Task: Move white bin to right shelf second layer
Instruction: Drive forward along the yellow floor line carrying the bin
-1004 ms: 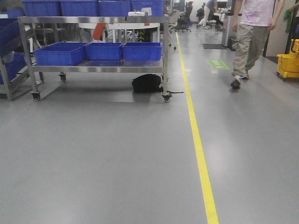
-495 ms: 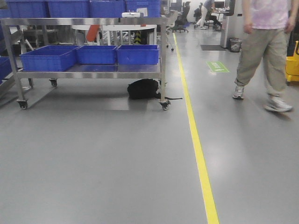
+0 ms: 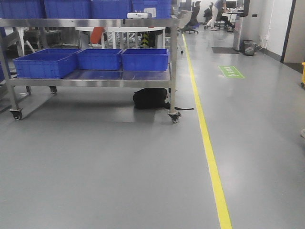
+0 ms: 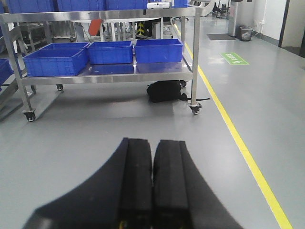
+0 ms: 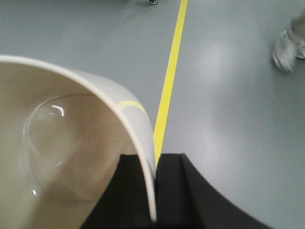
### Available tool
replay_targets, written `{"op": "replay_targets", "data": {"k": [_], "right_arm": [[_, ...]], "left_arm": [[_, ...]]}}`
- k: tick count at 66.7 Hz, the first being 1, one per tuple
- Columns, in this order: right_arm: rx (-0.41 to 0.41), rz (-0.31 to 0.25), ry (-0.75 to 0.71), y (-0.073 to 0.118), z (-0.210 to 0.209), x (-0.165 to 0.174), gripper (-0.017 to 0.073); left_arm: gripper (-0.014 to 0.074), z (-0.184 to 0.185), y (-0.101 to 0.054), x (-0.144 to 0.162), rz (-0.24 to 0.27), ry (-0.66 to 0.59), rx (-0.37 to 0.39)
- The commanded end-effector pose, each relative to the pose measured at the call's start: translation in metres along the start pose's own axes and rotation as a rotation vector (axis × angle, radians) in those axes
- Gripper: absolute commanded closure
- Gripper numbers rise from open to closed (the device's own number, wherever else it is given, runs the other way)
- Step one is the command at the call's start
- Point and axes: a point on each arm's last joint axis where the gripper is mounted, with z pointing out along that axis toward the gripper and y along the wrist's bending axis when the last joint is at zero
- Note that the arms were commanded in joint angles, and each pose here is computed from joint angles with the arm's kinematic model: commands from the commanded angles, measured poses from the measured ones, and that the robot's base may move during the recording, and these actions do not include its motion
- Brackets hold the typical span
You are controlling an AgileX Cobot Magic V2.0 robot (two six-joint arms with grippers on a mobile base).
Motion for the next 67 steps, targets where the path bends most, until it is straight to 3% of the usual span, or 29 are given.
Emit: {"op": "replay_targets", "data": {"k": [1, 67], "right_arm": [[0.008, -0.005, -0.119, -0.0009, -0.0053, -0.0168, 0.0439], [0.008, -0.005, -0.119, -0.0009, -0.0053, -0.0168, 0.0439]], "left_arm": [[0.0509, 0.0006, -0.0003, 0.0037, -0.003, -0.065, 0.003], [0.0509, 0.0006, -0.0003, 0.0037, -0.003, -0.065, 0.003]]}}
